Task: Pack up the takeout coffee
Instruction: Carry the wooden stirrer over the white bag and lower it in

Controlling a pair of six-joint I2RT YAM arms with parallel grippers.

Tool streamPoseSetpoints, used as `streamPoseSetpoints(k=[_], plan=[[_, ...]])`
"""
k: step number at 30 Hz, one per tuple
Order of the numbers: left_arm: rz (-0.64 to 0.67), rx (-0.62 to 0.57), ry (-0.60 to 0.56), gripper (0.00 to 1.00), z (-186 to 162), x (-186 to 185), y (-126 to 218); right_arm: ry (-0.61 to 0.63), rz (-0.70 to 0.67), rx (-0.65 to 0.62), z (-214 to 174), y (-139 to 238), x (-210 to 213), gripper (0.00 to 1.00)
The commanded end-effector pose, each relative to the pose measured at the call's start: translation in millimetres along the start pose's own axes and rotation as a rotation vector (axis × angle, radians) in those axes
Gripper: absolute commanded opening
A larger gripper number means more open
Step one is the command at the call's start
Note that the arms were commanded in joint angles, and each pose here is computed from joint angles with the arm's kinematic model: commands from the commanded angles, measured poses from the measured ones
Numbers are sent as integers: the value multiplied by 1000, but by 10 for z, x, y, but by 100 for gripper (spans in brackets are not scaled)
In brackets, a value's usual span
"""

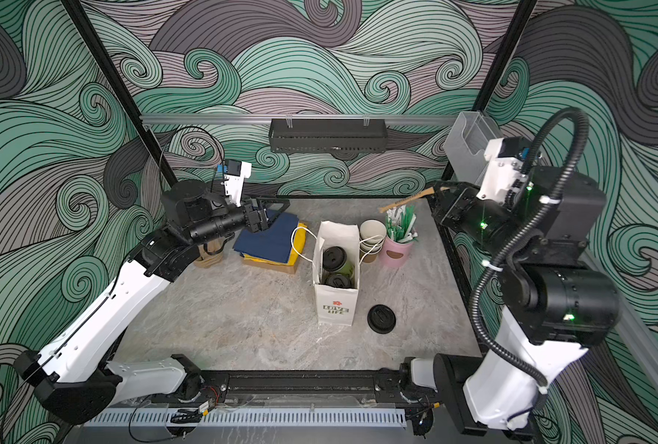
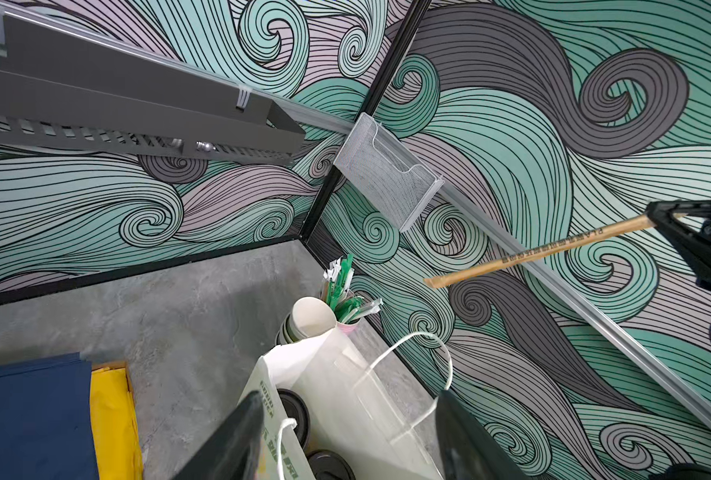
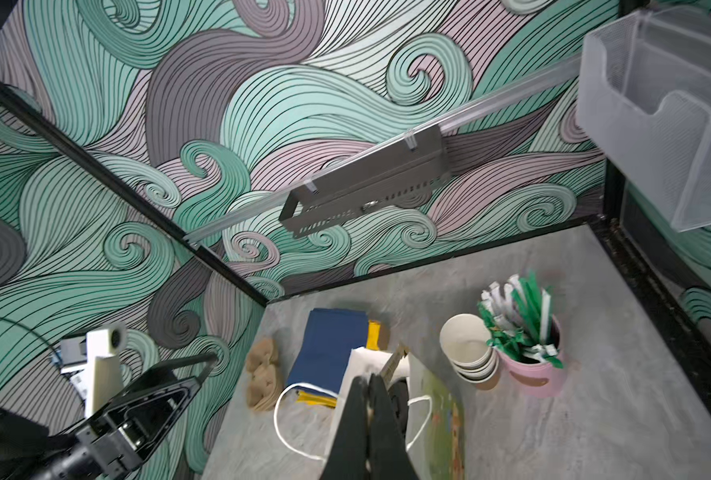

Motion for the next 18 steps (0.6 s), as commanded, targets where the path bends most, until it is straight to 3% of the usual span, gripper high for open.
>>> streamPoseSetpoints(k=[1,4,9,13,18], plan=[[33,-1,51,67,-39,73,-14,-99,206,47,-25,-71,300,0],[59,-5,85,67,-87,148,1,-139,261,121,-133,-151,359,0],[126,-17,117,67,-148,298,48,-137,227,294,-515,-263,295,0],[167,-15,146,67,-208,400,61,-122,182,481,-914,-397,230,0],[196,-9,176,67,-262,479,57,-58,173,626,-1236,-624,306,0]])
Point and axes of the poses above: each gripper's point midway between its finger pads, its own y axis back along the fingers, its own x axis along the line the jaws close on, z = x × y, the point moved 1 cm from there along y, back along the fingers, and after that the axes turned 12 degrees about y, right-handed, at the moved point
